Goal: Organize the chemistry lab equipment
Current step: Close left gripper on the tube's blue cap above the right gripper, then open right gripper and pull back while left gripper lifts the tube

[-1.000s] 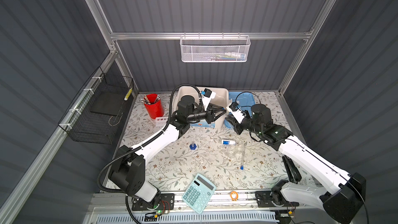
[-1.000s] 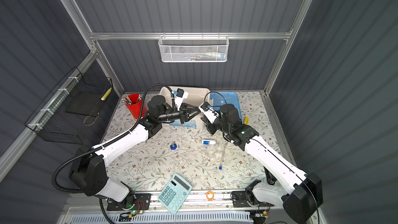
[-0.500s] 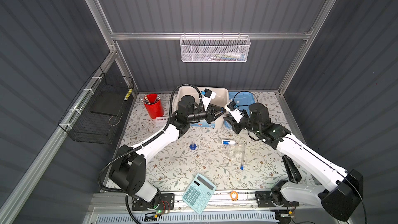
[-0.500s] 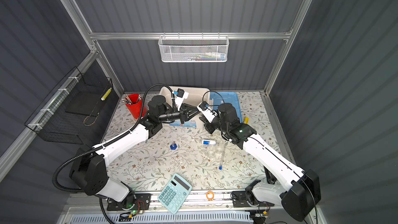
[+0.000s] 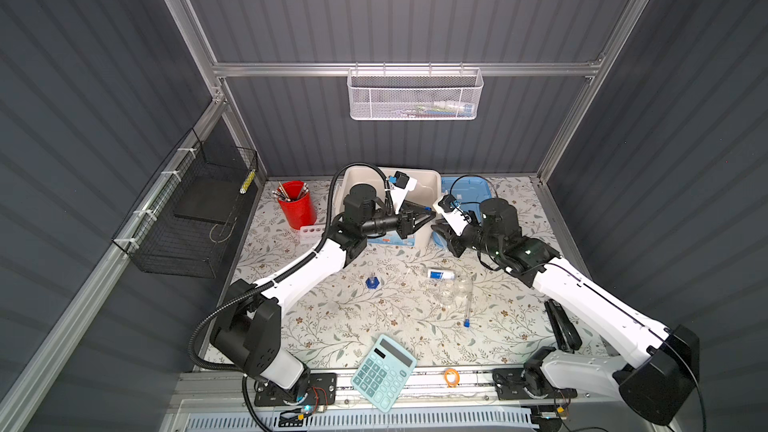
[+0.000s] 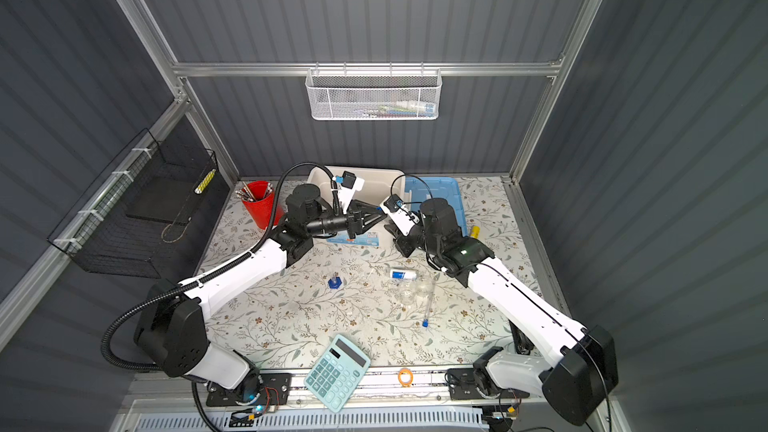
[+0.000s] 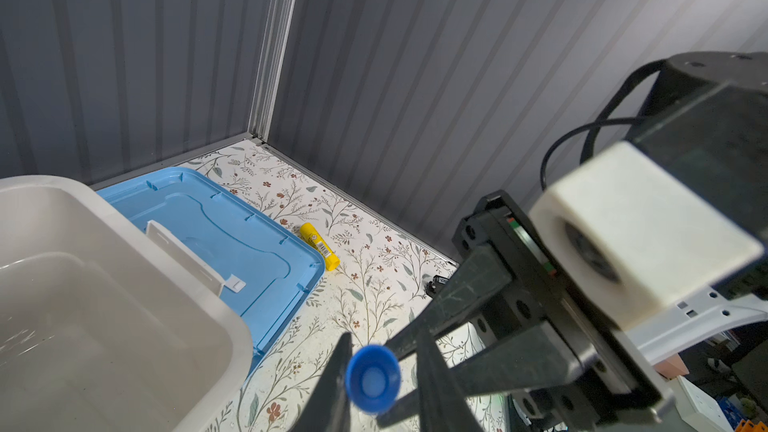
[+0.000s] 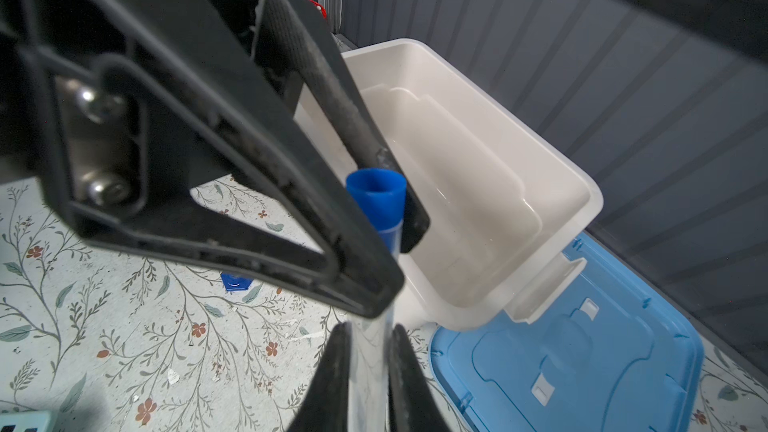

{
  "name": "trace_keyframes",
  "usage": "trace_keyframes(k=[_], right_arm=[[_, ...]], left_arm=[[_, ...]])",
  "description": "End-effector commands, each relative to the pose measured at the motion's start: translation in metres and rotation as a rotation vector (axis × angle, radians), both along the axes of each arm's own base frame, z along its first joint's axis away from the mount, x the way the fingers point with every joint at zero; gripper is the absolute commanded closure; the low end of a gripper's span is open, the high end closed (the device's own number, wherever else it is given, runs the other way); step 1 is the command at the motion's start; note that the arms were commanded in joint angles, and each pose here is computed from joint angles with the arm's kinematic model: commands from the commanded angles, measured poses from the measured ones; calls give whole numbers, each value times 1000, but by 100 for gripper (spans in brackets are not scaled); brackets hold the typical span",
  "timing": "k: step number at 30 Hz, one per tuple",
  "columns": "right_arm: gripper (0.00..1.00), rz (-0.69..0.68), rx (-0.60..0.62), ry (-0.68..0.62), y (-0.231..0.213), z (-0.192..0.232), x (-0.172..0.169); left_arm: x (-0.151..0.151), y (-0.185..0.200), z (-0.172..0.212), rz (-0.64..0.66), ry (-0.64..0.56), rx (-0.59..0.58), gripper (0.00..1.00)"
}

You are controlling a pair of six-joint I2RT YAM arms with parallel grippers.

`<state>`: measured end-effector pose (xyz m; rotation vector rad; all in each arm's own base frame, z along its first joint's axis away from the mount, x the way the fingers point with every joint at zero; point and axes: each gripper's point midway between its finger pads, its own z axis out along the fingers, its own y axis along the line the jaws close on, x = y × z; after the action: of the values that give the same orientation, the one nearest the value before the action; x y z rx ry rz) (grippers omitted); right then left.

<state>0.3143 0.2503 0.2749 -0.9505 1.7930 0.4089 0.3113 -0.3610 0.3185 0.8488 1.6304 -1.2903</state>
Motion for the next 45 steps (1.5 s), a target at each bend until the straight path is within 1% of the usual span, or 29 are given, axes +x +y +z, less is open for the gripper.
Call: trace_keyframes(k=[1, 9, 12, 31, 38, 42, 45], right_arm=[[86, -15, 24, -23, 3, 13, 5], [86, -23, 19, -23, 2, 12, 7], [86, -23, 19, -21, 2, 11, 7], [85, -27, 23, -26, 3, 11, 10], [80, -33, 23, -26, 3, 10, 12], [70, -40, 31, -35, 3, 13, 12], [68, -35, 35, -42, 2, 15, 10]], left_arm=[[-2, 0, 16, -2, -48, -5, 71], [-2, 2, 19, 10, -62, 0, 65], [-2, 2, 20, 14, -67, -1, 65], [-1, 4, 24, 29, -84, -3, 84], [0, 5, 25, 38, -94, 3, 91], [1, 6, 26, 48, -103, 11, 94], [1, 9, 27, 58, -113, 27, 96]])
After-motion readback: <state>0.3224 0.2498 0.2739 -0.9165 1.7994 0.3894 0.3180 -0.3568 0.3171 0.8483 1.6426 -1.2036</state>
